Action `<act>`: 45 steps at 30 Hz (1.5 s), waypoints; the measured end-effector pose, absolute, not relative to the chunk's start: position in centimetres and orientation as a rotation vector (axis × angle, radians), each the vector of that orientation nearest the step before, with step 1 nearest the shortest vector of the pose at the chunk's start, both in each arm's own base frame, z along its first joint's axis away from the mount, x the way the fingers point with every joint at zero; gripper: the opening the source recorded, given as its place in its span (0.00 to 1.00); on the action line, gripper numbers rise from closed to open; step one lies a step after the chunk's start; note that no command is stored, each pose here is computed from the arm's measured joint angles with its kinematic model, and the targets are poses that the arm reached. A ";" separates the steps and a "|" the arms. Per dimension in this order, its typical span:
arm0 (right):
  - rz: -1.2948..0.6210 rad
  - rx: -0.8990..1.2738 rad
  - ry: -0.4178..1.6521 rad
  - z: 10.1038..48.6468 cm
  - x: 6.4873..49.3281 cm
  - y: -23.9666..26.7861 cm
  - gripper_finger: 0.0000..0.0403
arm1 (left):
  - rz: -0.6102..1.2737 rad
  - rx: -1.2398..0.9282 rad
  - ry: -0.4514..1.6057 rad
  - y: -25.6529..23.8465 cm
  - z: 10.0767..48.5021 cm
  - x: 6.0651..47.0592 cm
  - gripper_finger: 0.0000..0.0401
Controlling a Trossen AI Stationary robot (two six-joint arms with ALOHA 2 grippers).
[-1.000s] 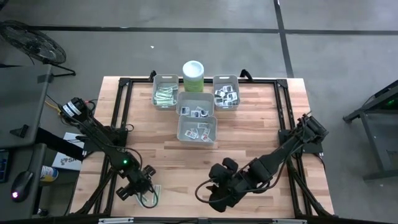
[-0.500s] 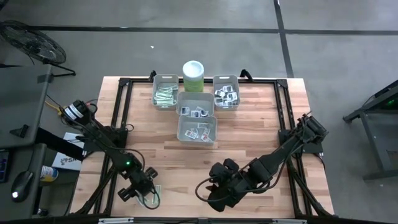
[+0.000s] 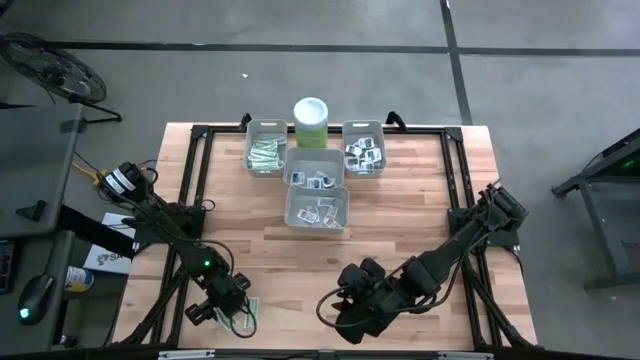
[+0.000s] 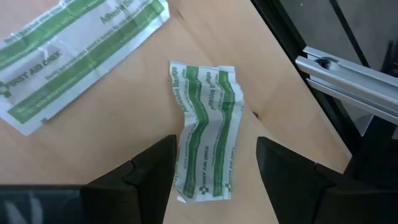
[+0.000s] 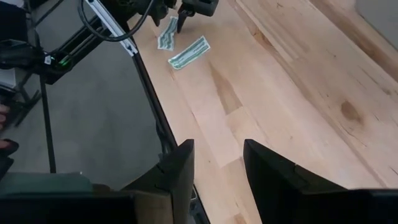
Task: Pick & Place First Aid Supplies
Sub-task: Put the left bandage pack into the left bin
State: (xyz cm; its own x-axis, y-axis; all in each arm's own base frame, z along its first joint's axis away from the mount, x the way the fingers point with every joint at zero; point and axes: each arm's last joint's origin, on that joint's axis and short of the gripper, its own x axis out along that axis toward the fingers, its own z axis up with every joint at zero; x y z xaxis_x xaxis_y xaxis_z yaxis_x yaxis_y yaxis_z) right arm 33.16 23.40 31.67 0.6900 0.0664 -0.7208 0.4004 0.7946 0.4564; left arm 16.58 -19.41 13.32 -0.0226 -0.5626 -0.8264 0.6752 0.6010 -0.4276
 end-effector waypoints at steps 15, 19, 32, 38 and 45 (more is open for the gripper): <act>-0.204 0.660 0.798 31.7 33.0 23.6 0.33 | -0.957 0.134 1.257 -19.2 13.1 16.5 0.36; -0.202 0.659 0.799 31.7 33.0 23.7 0.33 | -0.944 0.143 1.253 -19.2 13.1 16.5 0.30; -0.204 0.663 0.798 31.7 33.0 23.7 0.33 | -0.933 0.153 1.251 -19.2 13.0 16.6 0.27; -0.204 0.663 0.798 31.7 33.0 23.7 0.33 | -0.924 0.167 1.301 -19.4 11.9 16.5 0.27; -0.205 0.669 0.801 31.7 33.0 23.7 0.33 | -0.909 0.178 1.295 -19.5 11.6 16.6 0.17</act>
